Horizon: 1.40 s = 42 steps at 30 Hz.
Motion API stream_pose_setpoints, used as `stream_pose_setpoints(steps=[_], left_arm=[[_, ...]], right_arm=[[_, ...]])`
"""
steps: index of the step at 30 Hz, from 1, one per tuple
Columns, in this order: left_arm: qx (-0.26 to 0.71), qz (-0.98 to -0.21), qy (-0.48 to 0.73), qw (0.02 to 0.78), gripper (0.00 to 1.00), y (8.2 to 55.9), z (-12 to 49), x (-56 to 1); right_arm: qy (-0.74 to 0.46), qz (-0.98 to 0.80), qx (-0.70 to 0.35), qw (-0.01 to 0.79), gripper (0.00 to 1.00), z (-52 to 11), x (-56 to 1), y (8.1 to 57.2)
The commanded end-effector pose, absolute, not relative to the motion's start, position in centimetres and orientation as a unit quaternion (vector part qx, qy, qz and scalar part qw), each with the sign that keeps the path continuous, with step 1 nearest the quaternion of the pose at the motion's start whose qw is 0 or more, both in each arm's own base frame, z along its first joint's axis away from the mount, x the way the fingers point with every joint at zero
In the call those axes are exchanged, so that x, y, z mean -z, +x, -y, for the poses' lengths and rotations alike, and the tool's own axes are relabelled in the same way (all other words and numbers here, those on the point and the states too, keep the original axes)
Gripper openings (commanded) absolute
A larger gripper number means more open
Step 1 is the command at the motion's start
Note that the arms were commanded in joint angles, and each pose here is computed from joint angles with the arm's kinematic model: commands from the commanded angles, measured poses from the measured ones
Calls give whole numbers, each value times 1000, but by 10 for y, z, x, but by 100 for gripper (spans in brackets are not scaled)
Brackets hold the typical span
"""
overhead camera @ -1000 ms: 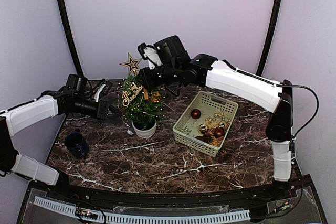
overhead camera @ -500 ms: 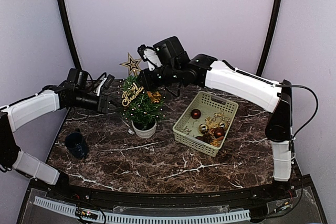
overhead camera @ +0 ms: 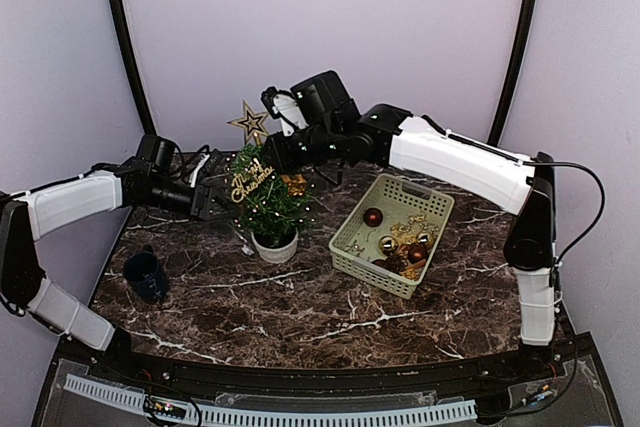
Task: Decorate the small christmas tree
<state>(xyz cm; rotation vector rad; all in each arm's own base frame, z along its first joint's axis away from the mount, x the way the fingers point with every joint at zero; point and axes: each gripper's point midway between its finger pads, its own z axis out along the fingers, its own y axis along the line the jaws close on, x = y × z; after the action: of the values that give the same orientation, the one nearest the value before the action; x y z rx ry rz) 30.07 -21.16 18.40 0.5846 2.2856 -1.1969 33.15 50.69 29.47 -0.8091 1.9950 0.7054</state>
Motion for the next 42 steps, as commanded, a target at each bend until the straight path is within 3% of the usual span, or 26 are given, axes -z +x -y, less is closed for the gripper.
stream_pose_setpoints(steps=[1,17,33,42], left_arm=[[450,-827,226,252,30,304,215,-190],[457,-825,231,239,31,313,221,-186],[412,-837,229,277,63,311,208,-200],[392,-844,228,284,73,307,202,-201]], right_arm=[[-324,-795,-291,422,25,-514,-293,332],[-319,-797,-290,423,25,-515,-292,333],[-302,-792,-296,440,28,-507,-309,333],[-301,-791,-300,441,28,-507,-311,331]])
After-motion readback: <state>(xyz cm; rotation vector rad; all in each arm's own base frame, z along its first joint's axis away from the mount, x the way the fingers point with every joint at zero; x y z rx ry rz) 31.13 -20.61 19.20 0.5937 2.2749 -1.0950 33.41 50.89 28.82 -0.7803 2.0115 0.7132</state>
